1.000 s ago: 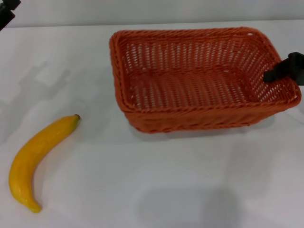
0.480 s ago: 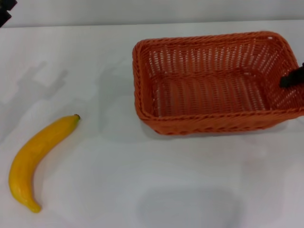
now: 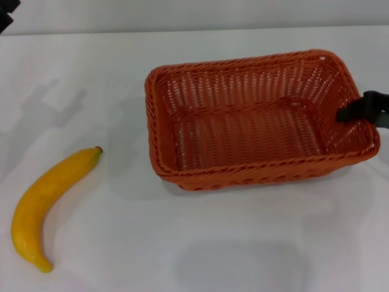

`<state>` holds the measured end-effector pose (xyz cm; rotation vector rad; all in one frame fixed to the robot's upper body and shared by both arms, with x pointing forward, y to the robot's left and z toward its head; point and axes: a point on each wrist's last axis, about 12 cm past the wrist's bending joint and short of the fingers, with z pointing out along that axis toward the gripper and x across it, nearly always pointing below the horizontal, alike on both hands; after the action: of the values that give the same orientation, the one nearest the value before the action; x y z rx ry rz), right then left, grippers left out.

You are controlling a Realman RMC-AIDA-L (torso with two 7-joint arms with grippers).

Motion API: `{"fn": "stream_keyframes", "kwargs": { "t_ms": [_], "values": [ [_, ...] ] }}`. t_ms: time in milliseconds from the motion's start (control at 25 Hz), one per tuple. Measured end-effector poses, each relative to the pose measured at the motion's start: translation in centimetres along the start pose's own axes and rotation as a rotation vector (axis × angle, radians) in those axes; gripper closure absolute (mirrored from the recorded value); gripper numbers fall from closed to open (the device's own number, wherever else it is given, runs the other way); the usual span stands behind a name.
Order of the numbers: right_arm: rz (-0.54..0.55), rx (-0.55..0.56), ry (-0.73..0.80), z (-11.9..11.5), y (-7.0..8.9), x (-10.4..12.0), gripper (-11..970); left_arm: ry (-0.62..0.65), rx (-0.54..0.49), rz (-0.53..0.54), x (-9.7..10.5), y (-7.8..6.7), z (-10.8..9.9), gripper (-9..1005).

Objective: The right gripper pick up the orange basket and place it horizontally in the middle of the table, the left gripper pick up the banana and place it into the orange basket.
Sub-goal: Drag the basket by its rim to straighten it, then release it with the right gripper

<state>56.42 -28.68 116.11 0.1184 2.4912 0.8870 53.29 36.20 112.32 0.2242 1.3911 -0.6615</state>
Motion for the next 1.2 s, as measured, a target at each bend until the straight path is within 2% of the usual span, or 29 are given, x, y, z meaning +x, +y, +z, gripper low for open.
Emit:
{"fn": "stream_keyframes", "kwargs": {
  "t_ms": [720,1000,1200],
  "values": [
    [0.029,-0.014,-0.010,0.3,-0.6,1.0,734,0.007,-0.011,-0.001,0.2,0.1,-0.5,206],
    [0.032,-0.070,0.020,0.8,-0.2,1.4,721,0.007,-0.009,-0.001,0.2,0.0,-0.5,207],
    [0.048,-0.111,0.030,0.9,-0.5,1.9,691,0.003,-0.001,-0.004,0.2,-0.1,-0.5,207]
  ]
}}
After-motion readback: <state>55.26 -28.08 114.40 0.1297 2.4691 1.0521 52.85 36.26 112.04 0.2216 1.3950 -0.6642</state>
